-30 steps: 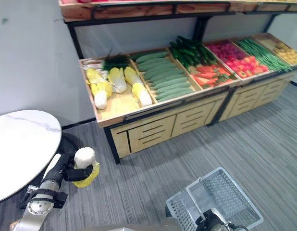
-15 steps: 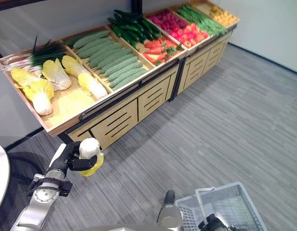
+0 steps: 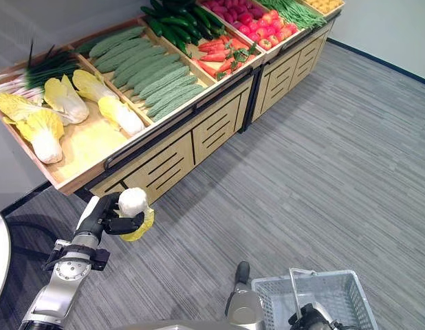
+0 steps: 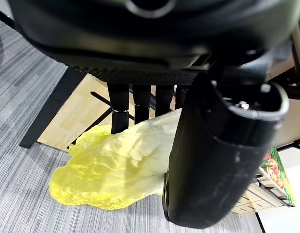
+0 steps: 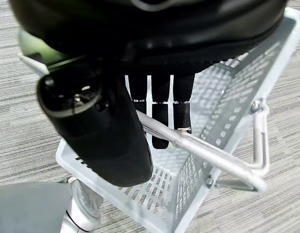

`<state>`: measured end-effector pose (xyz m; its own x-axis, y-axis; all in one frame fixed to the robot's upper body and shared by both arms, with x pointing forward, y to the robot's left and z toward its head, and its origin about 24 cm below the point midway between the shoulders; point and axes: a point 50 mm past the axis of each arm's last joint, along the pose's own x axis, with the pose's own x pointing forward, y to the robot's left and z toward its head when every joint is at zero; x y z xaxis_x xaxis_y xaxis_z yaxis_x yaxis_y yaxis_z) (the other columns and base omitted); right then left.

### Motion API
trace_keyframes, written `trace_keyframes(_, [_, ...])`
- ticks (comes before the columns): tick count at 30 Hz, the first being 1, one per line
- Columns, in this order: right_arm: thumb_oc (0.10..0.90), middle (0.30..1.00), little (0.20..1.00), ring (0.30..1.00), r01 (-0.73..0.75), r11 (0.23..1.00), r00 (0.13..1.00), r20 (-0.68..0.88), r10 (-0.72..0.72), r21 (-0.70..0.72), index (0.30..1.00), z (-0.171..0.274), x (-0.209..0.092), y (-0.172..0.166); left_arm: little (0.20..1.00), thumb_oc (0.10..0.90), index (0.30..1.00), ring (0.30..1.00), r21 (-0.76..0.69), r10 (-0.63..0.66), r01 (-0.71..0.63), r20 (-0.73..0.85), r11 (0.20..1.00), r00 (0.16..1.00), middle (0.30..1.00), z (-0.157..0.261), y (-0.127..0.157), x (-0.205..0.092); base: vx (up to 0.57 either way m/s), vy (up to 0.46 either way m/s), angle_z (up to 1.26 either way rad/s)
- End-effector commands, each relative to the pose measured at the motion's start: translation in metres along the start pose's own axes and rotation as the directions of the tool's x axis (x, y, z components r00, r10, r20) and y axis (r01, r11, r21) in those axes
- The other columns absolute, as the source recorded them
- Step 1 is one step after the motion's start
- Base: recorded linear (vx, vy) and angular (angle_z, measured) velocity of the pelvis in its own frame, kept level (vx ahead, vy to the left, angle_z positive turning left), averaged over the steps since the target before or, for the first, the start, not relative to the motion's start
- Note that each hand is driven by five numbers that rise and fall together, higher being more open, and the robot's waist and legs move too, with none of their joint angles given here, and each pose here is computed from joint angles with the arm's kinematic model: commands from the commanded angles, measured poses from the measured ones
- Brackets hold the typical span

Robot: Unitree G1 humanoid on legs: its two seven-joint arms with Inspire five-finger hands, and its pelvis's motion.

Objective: Get the vegetables into the basket

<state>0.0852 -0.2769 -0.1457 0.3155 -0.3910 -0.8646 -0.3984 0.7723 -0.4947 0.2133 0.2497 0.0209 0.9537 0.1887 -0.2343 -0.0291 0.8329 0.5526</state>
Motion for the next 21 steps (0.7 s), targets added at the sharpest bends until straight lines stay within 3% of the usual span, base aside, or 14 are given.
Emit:
trace_keyframes(1, [0.4,0.3,0.3,0.3,0.041,0.999,0.996,0.073,-0.042,0.012,0.3,0.02,0.002,-0.012,0.3,0.4,0.3,0.3,-0.056,0.07,-0.057,0.271,0.997,0.96,0.3,0.055,0.012,0.004,0.17,-0.298,-0.03])
trace_keyframes(9, [0.4,0.3,0.3,0.3,0.053,0.998,0.998,0.021,-0.054,0.015,0.3,0.009,0.004,-0.016,0.3,0.4,0.3,0.3,-0.119,0.081,-0.048,0.297,0.992,0.951,0.3,0.065,0.009,0.007,0.1,-0.207,-0.15])
trace_keyframes(12, [0.4,0.3,0.3,0.3,0.092,0.996,0.994,0.053,-0.093,0.011,0.3,0.019,0.005,-0.026,0.3,0.4,0.3,0.3,-0.14,0.12,-0.08,0.301,0.987,0.946,0.3,0.065,0.01,0.008,0.42,0.264,-0.34])
trace_keyframes(21, [0.4,0.3,0.3,0.3,0.075,0.997,0.991,0.108,-0.077,0.023,0.3,0.038,0.005,-0.02,0.3,0.4,0.3,0.3,-0.129,0.15,-0.113,0.319,0.985,0.936,0.3,0.067,0.016,0.005,0.18,0.194,-1.21])
